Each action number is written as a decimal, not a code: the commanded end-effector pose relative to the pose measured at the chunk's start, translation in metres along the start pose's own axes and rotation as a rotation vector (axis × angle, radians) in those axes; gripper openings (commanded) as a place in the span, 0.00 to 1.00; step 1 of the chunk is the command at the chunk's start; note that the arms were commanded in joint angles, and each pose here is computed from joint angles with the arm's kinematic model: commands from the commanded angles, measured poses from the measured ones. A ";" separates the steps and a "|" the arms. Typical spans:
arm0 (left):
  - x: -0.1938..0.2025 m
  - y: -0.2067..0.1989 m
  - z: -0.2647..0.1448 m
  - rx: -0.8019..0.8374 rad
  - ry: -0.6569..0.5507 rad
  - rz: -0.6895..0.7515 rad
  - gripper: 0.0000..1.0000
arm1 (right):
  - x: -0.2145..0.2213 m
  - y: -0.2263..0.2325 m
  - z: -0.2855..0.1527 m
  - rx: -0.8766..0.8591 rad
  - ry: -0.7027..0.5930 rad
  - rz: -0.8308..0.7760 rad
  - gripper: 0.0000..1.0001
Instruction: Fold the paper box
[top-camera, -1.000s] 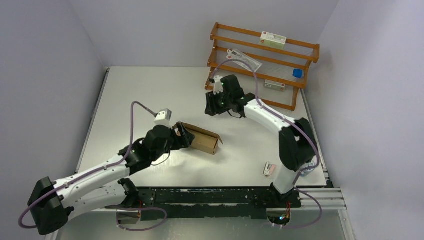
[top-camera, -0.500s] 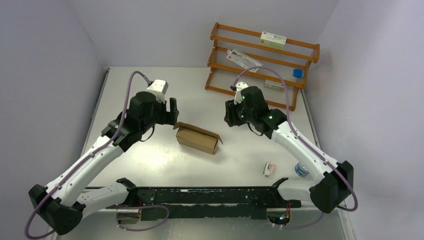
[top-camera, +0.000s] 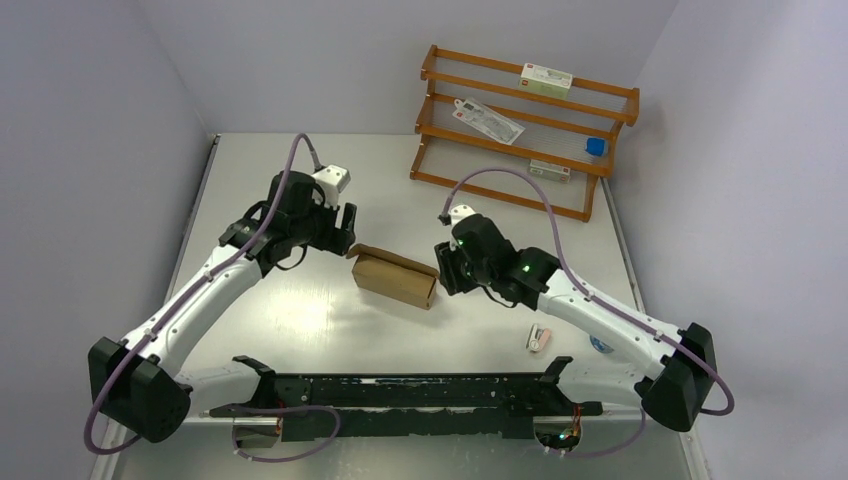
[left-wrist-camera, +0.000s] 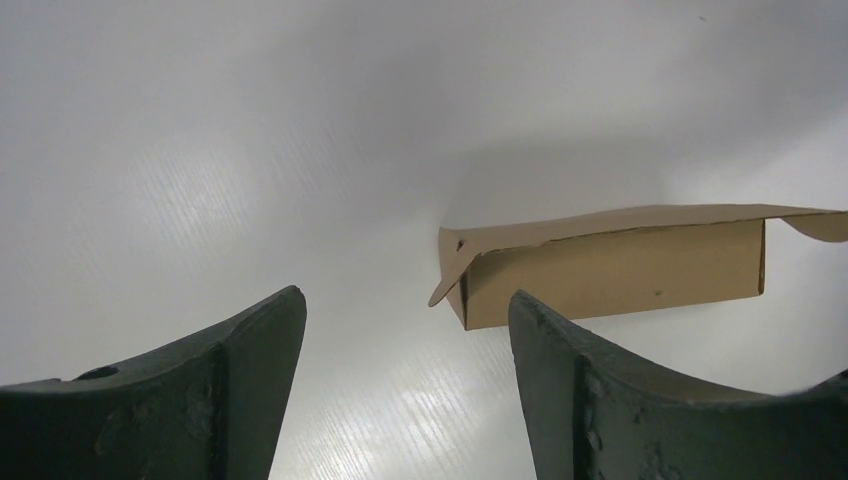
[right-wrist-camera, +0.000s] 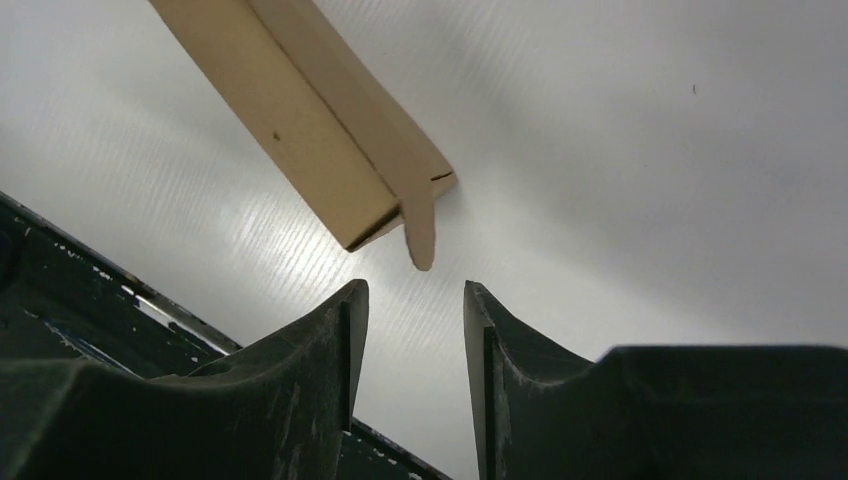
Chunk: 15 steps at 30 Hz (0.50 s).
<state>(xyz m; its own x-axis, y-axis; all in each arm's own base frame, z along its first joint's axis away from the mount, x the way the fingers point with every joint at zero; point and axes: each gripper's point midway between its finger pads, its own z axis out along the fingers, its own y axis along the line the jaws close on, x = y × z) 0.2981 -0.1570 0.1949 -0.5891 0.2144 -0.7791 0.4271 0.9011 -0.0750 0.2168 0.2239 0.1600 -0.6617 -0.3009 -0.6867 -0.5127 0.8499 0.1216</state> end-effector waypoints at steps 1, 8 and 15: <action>0.011 -0.007 0.004 0.080 0.031 0.034 0.78 | 0.003 0.002 0.003 0.038 -0.012 0.014 0.43; 0.024 -0.005 0.012 0.087 0.078 0.070 0.76 | 0.006 0.011 0.017 0.043 0.014 -0.016 0.41; 0.032 -0.002 0.020 0.083 0.112 0.081 0.73 | 0.004 0.015 0.028 0.061 0.017 -0.030 0.37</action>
<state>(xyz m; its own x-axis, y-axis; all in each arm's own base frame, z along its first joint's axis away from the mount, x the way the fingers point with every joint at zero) 0.2950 -0.1592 0.1654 -0.6161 0.3035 -0.7268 0.5002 0.8636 -0.0635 0.2130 0.2415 0.1330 -0.6721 -0.3594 -0.6474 -0.5193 0.8520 0.0660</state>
